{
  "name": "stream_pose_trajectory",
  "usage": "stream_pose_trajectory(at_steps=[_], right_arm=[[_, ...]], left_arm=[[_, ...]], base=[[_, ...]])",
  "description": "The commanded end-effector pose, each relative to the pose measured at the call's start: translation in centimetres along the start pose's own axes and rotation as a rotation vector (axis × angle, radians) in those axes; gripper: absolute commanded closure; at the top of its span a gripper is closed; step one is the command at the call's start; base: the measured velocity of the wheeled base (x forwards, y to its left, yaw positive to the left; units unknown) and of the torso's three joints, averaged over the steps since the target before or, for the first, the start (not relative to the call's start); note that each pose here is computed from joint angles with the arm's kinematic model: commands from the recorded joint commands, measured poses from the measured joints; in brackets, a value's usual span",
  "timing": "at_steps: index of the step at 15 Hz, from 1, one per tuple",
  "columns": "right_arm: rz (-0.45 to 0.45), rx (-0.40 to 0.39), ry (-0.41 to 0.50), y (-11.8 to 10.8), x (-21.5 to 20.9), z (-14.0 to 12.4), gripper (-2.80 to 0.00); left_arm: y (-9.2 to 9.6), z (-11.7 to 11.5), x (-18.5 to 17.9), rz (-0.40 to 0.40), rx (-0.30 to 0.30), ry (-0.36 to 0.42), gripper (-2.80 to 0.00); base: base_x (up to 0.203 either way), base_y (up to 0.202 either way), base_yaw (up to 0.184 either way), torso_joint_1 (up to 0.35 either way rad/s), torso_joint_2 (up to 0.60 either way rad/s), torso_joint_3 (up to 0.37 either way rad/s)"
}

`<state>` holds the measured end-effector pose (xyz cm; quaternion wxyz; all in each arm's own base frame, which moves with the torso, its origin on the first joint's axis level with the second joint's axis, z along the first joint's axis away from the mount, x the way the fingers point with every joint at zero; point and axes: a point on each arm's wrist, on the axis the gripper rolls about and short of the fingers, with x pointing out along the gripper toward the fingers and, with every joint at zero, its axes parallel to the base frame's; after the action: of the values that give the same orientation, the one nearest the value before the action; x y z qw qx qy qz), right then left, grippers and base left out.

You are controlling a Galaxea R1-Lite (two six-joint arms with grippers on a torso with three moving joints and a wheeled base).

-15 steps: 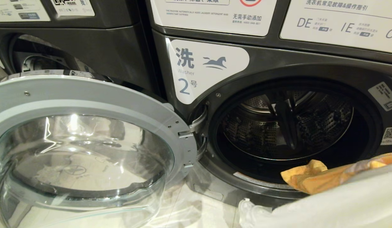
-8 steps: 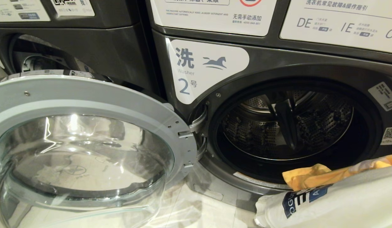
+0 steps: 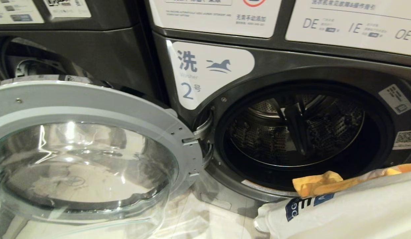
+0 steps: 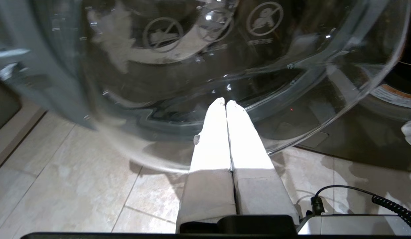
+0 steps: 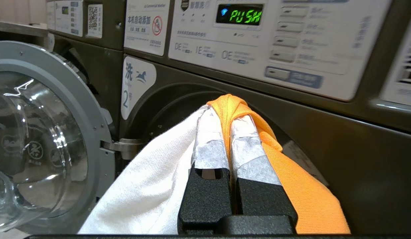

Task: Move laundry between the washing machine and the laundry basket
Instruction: Pick a cloth and place it into the basket

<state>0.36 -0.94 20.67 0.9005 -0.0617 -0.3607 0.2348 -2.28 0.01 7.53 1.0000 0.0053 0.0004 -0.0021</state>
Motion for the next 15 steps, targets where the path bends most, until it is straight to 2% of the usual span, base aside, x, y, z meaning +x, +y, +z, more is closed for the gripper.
stream_pose_trajectory(at_steps=[1,12,15], right_arm=[[-0.001,-0.005,0.002,0.05,0.13,0.0,0.0],[-0.033,-0.013,0.011,0.04,0.07,-0.03,0.0],[-0.085,-0.037,0.052,0.12,0.29,-0.12,0.0]], left_arm=[[0.0,0.01,-0.01,0.001,0.0,-0.002,0.0],[0.0,-0.01,-0.01,0.001,0.0,-0.001,0.0],[0.0,0.0,-0.01,0.001,0.0,-0.001,0.0]], base=[[0.005,0.003,-0.141,0.003,0.0,0.002],[0.0,0.009,-0.173,0.002,0.0,0.004],[0.001,0.008,-0.171,0.004,0.0,0.002]])
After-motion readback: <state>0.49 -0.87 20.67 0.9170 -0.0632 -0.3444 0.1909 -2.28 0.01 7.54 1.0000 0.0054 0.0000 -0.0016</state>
